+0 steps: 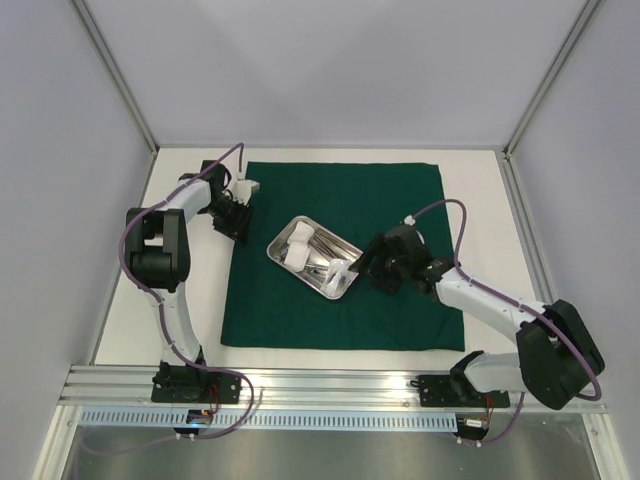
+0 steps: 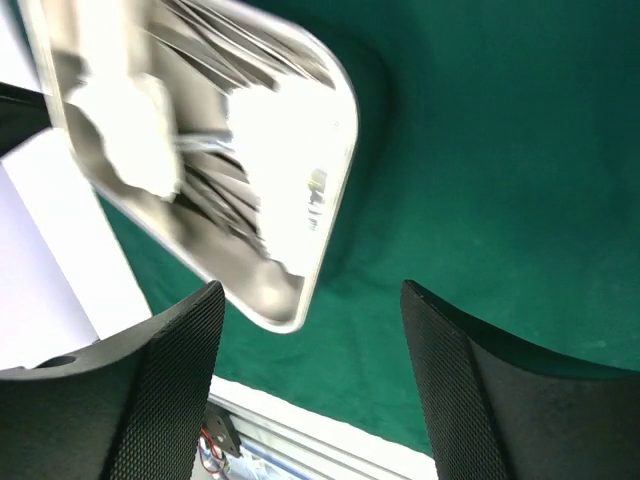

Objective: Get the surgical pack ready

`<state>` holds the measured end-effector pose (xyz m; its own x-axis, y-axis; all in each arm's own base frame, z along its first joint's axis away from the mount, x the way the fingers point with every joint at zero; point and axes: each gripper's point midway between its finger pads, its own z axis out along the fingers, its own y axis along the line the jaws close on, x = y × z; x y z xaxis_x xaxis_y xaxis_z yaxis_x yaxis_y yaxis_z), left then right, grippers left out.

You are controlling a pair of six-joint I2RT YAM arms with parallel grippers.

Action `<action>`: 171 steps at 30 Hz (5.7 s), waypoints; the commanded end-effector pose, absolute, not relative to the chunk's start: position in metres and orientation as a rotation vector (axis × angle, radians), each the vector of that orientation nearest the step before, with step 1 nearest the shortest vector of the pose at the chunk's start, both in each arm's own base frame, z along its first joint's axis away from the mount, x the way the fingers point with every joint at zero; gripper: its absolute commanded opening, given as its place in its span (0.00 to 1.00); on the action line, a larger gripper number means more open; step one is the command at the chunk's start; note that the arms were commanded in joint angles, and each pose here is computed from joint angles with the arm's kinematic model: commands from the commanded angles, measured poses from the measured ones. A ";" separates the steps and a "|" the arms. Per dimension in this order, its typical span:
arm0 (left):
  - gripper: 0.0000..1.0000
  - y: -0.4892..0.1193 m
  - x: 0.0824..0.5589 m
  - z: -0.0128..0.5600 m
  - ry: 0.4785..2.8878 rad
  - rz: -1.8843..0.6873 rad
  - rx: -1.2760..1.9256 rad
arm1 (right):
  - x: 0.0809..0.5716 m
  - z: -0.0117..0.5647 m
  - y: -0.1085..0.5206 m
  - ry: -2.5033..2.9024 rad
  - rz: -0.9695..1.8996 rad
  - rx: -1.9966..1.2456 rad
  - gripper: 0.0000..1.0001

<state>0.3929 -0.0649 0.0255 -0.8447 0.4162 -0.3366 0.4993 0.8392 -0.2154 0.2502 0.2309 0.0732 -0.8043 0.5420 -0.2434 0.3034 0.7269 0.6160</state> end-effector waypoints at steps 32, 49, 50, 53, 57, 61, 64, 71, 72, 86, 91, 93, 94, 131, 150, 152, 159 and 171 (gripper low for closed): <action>0.51 -0.063 0.372 0.067 2.673 -0.545 0.673 | 0.277 -0.030 0.116 2.718 0.334 0.825 0.01; 0.51 -0.029 0.367 0.086 2.664 -0.564 0.522 | 0.384 0.022 0.080 2.576 0.341 0.783 0.00; 0.51 -0.032 0.367 0.083 2.667 -0.585 0.514 | 0.384 0.027 0.079 2.573 0.327 0.758 0.00; 0.51 -0.035 0.367 0.078 2.678 -0.613 0.496 | 0.379 0.040 0.070 2.560 0.265 0.729 0.00; 0.51 -0.039 0.367 0.072 2.687 -0.634 0.502 | 0.378 0.061 0.057 2.518 0.262 0.715 0.15; 0.51 -0.042 0.368 0.071 2.693 -0.616 0.513 | 0.366 0.060 0.053 2.577 0.228 0.706 0.46; 0.52 -0.051 0.369 0.069 2.690 -0.600 0.550 | 0.355 0.054 0.053 2.578 0.231 0.727 0.51; 0.58 -0.061 0.391 0.046 2.732 -0.373 0.686 | 0.336 0.027 0.067 2.629 0.293 0.759 0.54; 0.62 -0.064 0.399 0.048 2.720 -0.348 0.710 | 0.335 0.025 0.072 2.638 0.298 0.748 0.54; 0.00 -0.068 0.382 0.006 2.827 -0.213 0.895 | 0.384 0.013 0.090 2.661 0.361 0.679 0.00; 0.00 -0.063 0.357 0.004 2.857 -0.226 0.942 | 0.418 0.026 0.105 2.649 0.454 0.625 0.01; 0.00 -0.060 0.342 0.000 2.881 -0.230 0.949 | 0.433 0.033 0.114 2.643 0.486 0.596 0.00; 0.00 -0.057 0.340 0.003 2.874 -0.215 0.950 | 0.437 0.035 0.116 2.643 0.486 0.577 0.01; 0.41 -0.025 0.262 0.047 2.849 -0.545 0.614 | 0.369 0.050 0.227 2.664 0.506 0.012 0.21; 0.41 -0.024 0.260 0.047 2.856 -0.552 0.600 | 0.310 0.060 0.233 2.650 0.614 0.187 0.01; 0.41 -0.024 0.260 0.047 2.854 -0.552 0.602 | 0.308 0.061 0.236 2.651 0.619 0.188 0.01; 0.42 -0.021 0.258 0.051 2.845 -0.535 0.595 | 0.307 0.060 0.245 2.609 0.684 0.297 0.01; 0.43 -0.011 0.256 0.063 2.819 -0.487 0.569 | 0.297 0.115 0.239 2.482 0.337 0.014 0.71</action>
